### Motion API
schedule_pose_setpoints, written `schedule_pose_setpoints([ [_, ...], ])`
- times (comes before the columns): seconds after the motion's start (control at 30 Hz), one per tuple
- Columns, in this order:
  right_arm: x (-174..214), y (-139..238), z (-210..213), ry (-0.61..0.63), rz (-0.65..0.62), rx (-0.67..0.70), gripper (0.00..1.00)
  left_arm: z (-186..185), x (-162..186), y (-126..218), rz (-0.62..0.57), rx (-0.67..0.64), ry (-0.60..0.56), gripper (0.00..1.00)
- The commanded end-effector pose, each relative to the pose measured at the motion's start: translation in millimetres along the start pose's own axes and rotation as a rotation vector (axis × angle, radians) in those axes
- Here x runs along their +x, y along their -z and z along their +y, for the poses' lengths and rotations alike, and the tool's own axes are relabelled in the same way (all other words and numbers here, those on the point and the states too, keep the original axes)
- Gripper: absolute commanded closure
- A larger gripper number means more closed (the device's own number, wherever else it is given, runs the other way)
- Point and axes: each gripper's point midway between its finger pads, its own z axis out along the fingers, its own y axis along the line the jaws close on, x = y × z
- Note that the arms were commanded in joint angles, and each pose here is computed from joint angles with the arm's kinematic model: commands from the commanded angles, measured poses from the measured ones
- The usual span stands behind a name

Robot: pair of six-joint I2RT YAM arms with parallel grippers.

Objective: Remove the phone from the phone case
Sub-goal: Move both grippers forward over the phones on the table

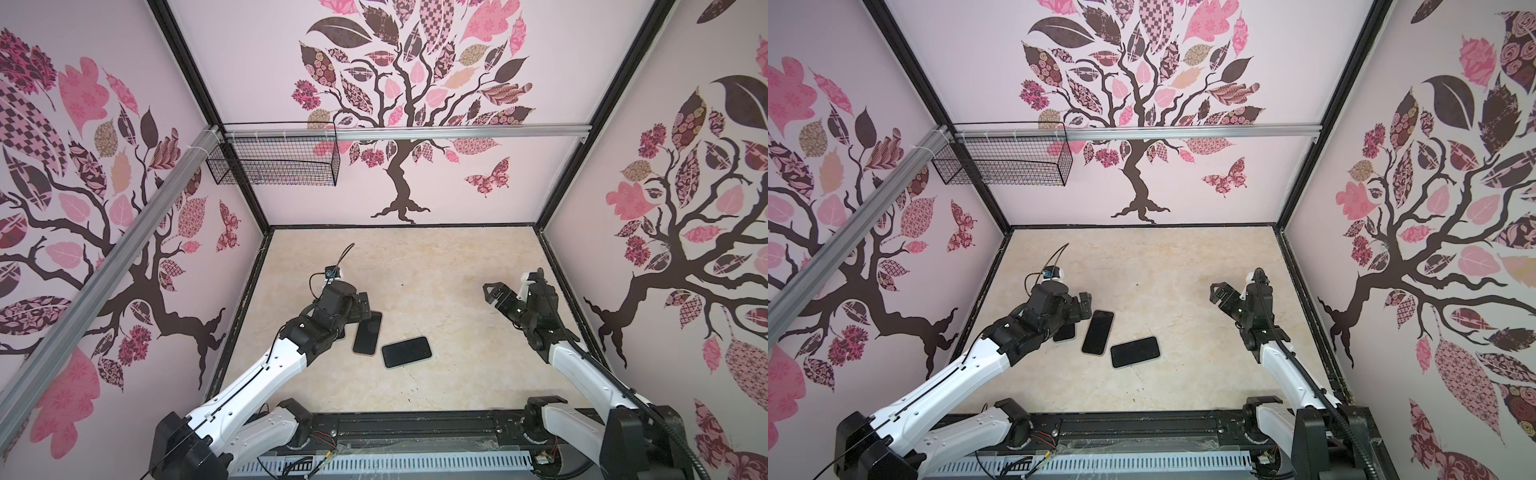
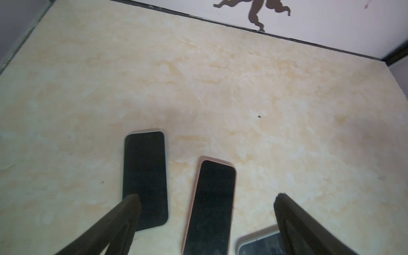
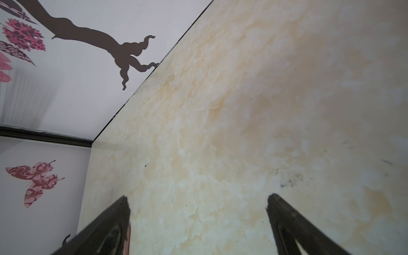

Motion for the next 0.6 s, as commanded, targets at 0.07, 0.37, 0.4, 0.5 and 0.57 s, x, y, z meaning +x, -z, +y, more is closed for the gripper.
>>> schedule_pose_setpoints([
  [0.07,23,6,21,0.074,0.14,0.029,0.0,-53,41,2,0.146,0.218,-0.107,0.02],
  [0.37,123,17,53,0.315,0.309,0.117,0.01,-88,89,-10,0.248,0.346,-0.088,0.02],
  [0.4,134,20,58,0.335,0.327,0.115,0.01,-87,89,-10,0.247,0.351,-0.069,0.02],
  [0.5,172,27,72,0.373,0.404,0.107,0.04,-79,89,-11,0.221,0.32,-0.018,0.04],
  [0.57,202,31,77,0.371,0.484,0.092,0.06,-69,88,-15,0.199,0.286,0.01,0.05],
])
